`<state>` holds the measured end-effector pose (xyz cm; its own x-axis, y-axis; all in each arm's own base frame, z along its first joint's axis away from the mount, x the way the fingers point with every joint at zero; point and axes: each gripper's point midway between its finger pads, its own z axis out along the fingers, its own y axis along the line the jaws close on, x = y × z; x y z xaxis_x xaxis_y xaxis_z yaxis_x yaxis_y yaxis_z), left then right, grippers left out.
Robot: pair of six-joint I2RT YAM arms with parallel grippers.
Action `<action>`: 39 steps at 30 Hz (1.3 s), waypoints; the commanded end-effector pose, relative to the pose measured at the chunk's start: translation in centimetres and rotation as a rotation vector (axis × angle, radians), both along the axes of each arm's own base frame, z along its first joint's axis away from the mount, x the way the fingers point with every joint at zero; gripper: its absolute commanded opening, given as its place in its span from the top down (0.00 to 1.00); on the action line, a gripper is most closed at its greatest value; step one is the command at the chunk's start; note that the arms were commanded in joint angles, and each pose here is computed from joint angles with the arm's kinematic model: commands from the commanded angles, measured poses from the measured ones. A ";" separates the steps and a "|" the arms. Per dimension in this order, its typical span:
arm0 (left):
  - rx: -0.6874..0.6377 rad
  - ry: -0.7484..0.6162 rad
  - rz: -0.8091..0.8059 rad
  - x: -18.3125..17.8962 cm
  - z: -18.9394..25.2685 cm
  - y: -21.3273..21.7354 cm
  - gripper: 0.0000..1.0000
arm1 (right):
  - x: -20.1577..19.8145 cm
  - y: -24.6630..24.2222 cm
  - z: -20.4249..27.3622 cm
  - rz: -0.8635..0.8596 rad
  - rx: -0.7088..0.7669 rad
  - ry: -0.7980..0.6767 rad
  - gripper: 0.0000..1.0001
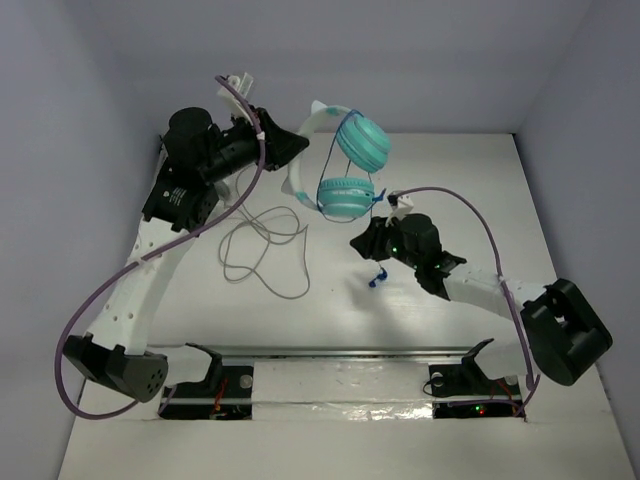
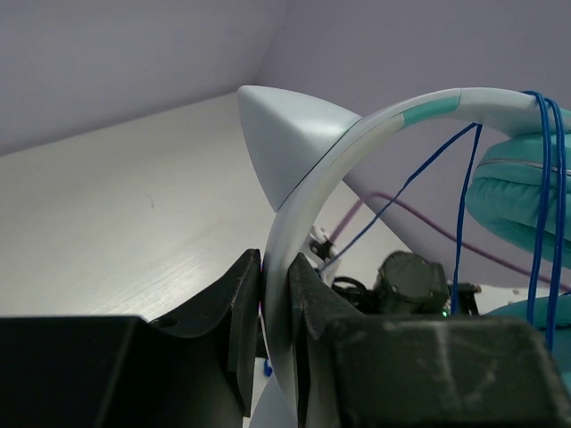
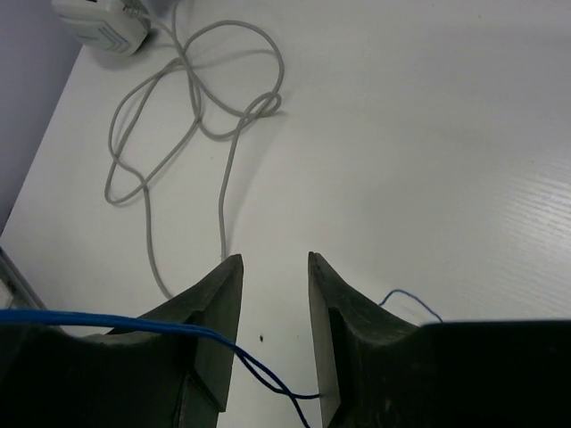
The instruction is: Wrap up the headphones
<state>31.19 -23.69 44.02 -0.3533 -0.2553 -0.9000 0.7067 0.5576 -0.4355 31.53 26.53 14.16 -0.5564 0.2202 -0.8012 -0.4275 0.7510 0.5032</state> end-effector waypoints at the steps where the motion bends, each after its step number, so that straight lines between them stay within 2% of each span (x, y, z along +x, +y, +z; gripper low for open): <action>1: -0.102 -0.080 0.085 1.1 5.4 1.4 1.00 | -0.7 0.1 2.1 0.019 0.085 -0.053 0.58; 10: -0.177 -0.090 0.058 1.8 7.0 0.6 1.00 | -1.2 1.0 -0.5 0.068 0.093 -0.018 0.58; 12: -0.188 -0.086 0.074 2.0 7.2 0.8 1.00 | -1.1 1.1 -0.8 0.069 0.093 -0.008 0.62; 16: -0.230 -0.076 0.092 2.4 7.7 0.9 1.00 | -1.5 1.2 -1.1 0.078 0.112 -0.007 0.61; 19: -0.265 -0.075 0.091 2.4 8.3 0.8 1.00 | -1.3 1.5 -1.7 0.088 0.102 0.011 0.65; 22: -0.292 -0.072 0.088 2.4 8.7 0.8 1.00 | -1.0 1.6 -2.9 0.083 0.087 0.036 0.65; 25: -0.310 -0.077 0.073 2.2 9.2 0.7 1.00 | -0.5 1.9 -3.5 0.079 0.081 0.047 0.59; 31: -0.309 -0.082 0.098 2.4 9.4 1.0 1.00 | -0.4 2.2 -4.5 0.084 0.075 0.076 0.61; 34: -0.312 -0.077 0.130 3.1 9.2 1.3 1.00 | -0.7 2.3 -4.9 0.096 0.076 0.092 0.70; 36: -0.318 -0.067 0.169 3.9 8.8 1.6 1.00 | -1.2 2.7 -4.8 0.106 0.079 0.098 0.87; 37: -0.322 -0.064 0.180 4.1 8.7 1.7 1.00 | -1.2 2.7 -4.6 0.106 0.082 0.095 0.87; 39: -0.326 -0.053 0.217 4.9 8.0 2.0 1.00 | -2.0 2.9 -4.7 0.107 0.072 0.102 0.98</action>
<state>36.13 -22.69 47.56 -0.3354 -0.4992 -0.7990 0.5802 0.5588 -0.5926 29.28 28.15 6.83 -0.7028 0.1839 -0.6872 -0.3964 0.7009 0.5929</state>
